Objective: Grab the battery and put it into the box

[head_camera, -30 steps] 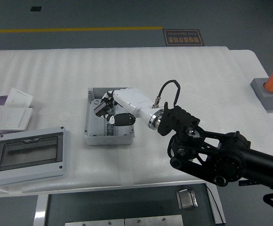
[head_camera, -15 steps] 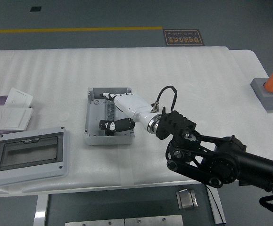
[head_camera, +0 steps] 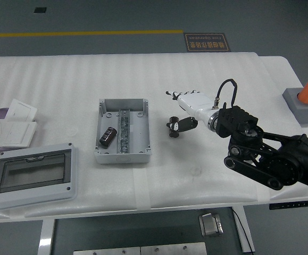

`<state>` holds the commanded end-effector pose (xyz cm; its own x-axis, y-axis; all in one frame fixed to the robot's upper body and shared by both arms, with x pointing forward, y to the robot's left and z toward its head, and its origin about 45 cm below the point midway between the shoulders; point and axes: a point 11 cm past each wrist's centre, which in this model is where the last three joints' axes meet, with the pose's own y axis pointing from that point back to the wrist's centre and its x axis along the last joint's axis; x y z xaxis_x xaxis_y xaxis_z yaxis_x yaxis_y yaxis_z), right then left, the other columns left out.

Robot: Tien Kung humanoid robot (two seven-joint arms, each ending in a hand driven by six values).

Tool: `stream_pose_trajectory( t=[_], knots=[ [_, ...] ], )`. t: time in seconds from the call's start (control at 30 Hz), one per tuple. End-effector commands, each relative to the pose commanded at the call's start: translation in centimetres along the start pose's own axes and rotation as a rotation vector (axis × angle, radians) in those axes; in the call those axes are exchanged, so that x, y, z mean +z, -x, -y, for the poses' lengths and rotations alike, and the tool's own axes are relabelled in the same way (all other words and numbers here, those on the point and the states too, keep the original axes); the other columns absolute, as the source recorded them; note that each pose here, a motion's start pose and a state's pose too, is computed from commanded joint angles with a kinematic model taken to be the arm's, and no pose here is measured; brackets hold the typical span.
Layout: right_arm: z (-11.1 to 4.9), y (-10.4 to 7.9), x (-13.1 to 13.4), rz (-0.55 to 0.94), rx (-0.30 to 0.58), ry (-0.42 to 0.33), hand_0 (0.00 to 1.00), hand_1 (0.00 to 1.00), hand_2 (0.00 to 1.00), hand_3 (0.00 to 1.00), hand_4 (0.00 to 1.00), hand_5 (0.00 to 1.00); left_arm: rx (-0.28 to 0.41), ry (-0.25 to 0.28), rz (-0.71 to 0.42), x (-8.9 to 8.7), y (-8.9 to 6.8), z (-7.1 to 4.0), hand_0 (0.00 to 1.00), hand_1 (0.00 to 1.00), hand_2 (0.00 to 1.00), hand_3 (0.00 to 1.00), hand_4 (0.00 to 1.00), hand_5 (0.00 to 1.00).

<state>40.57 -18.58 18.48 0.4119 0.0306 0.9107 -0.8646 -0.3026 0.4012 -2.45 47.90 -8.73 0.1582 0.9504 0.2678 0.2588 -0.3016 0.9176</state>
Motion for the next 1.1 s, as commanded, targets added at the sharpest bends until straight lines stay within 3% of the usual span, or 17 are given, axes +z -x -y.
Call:
stream_pose_trajectory(
  t=[0.13,0.3,1.07,1.1],
  knots=[
    [0.1,1.6,0.5,-0.055,-0.086,0.03,0.947,0.859,0.838,0.991,0.78,0.437,0.0,0.005,0.001,0.2,0.0,0.0,0.668,0.683,0.544,0.558,0.503,0.418],
    [0.4,2.4,0.4,-0.074,-0.134,0.042,0.951,0.859,0.847,0.989,0.787,0.439,0.002,0.005,0.004,0.2,0.0,-0.1,0.668,0.682,0.543,0.558,0.498,0.411],
    [1.9,3.0,0.6,-0.03,-0.117,0.057,0.953,0.852,0.836,0.971,0.79,0.453,0.009,0.014,0.01,0.5,-0.2,-0.1,0.667,0.682,0.537,0.559,0.463,0.37],
    [1.9,3.0,0.6,-0.029,-0.114,0.054,0.938,0.806,0.77,0.851,0.705,0.433,0.009,0.016,0.01,0.6,-0.2,-0.1,0.668,0.682,0.538,0.559,0.463,0.368]
  ],
)
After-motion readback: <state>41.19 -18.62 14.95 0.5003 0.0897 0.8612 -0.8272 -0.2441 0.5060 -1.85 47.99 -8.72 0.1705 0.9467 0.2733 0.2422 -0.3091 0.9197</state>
